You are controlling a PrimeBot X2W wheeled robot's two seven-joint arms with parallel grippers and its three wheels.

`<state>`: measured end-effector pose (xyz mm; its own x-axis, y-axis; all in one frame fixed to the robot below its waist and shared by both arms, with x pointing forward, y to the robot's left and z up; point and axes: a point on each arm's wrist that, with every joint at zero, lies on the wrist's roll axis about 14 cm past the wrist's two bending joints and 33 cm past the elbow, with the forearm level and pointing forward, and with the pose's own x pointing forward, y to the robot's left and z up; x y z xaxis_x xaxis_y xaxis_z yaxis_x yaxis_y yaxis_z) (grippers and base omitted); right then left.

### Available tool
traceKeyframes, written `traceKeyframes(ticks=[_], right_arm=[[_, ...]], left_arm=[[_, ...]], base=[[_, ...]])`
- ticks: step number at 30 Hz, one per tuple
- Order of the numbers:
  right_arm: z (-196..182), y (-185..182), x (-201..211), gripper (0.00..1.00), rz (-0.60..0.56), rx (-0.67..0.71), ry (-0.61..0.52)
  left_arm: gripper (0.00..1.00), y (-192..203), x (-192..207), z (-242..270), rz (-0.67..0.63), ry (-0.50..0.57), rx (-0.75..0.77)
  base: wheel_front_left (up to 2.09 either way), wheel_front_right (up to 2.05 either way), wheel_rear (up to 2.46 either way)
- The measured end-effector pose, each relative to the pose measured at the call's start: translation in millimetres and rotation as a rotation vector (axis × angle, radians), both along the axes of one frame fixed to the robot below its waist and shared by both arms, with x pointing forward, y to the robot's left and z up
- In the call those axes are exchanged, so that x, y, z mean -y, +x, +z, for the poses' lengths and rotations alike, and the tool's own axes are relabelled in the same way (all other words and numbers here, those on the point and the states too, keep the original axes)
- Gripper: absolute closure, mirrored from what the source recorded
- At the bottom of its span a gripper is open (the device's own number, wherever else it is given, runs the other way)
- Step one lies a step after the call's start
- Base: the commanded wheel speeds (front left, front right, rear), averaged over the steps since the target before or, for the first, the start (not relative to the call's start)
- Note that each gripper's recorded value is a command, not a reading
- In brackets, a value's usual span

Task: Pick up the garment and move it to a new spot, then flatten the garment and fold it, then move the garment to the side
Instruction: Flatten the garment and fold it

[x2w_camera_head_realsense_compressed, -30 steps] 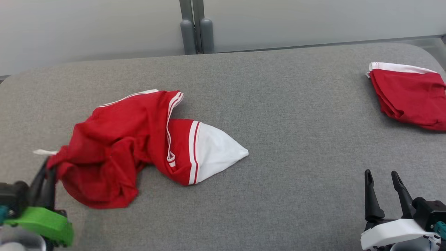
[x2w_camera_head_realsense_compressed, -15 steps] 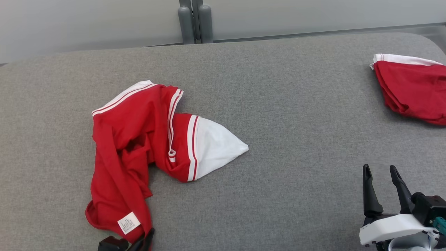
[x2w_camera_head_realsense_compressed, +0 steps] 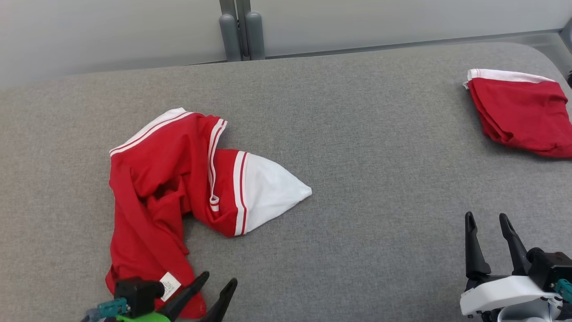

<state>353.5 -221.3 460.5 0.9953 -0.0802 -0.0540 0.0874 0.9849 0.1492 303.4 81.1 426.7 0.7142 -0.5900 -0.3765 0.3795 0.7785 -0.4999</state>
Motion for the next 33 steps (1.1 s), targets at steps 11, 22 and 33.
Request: traceKeyframes(ticks=[11,22,33], right_arm=[[-3,1,7,0.00,-0.021,-0.012,-0.012],[-22,30,-5,0.00,0.024,-0.057,-0.025],[-43,32,6,0.00,-0.003,-0.122,-0.054]], left_arm=[[0.00,82,-26,77,0.096,0.054,0.214],[0.00,198,-135,15,0.489,0.128,-0.079],[0.00,219,-144,-61,0.537,0.095,-0.345]], base=[[0.00,0.00,0.00],[0.00,0.00,0.00],[0.00,0.00,0.00]])
